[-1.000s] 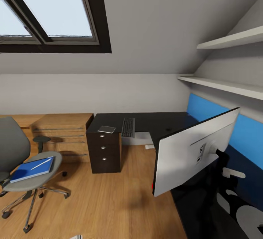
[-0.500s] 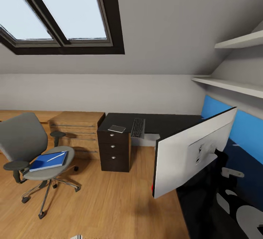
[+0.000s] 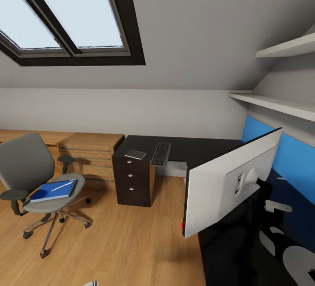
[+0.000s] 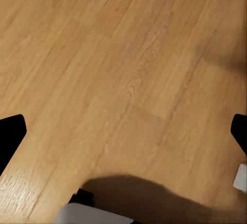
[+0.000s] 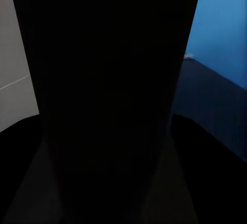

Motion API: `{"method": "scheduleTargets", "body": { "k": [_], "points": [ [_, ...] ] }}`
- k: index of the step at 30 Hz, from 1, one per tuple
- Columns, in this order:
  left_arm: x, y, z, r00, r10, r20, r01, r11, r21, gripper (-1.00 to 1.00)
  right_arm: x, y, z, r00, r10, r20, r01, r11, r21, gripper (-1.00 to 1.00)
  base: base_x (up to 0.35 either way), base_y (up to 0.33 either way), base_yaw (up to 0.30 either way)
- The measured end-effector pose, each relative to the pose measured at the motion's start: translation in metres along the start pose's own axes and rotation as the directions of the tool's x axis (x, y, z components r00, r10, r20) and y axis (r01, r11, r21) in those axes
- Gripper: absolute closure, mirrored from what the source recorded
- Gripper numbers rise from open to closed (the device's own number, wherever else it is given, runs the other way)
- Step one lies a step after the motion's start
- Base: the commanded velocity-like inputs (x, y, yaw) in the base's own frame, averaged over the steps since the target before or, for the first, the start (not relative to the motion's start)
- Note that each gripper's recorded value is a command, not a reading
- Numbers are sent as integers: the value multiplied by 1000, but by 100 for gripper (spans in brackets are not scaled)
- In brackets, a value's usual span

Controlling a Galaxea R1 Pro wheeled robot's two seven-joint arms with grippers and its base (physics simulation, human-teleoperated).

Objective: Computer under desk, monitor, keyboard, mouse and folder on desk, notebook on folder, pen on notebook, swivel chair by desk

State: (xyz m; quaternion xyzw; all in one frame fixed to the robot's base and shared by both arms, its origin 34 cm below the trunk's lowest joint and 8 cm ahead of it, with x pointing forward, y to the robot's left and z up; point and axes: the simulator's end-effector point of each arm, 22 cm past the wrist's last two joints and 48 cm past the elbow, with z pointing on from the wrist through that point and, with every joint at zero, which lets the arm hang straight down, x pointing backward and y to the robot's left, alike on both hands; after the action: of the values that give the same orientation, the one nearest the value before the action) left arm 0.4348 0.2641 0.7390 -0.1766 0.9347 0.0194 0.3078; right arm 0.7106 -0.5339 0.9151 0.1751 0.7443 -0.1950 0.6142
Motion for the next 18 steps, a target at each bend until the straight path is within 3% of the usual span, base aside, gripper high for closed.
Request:
{"method": "scheduleTargets", "body": {
  "k": [5,10,18],
  "points": [
    [1,2,1,1000,-2,0,2,1000,-5,-100,1,0,0,1000,1,-1,-1,1000,0,100,106,-190,0],
    [17,8,6,999,10,-35,-11,1000,-23,-100,1,1,0,1000,0,-2,0,1000,-1,100,15,-24,0],
    [19,9,6,999,12,-38,-12,1000,-23,-100,0,1,0,1000,0,-1,0,1000,-3,100,54,-2,0]
  ]
}}
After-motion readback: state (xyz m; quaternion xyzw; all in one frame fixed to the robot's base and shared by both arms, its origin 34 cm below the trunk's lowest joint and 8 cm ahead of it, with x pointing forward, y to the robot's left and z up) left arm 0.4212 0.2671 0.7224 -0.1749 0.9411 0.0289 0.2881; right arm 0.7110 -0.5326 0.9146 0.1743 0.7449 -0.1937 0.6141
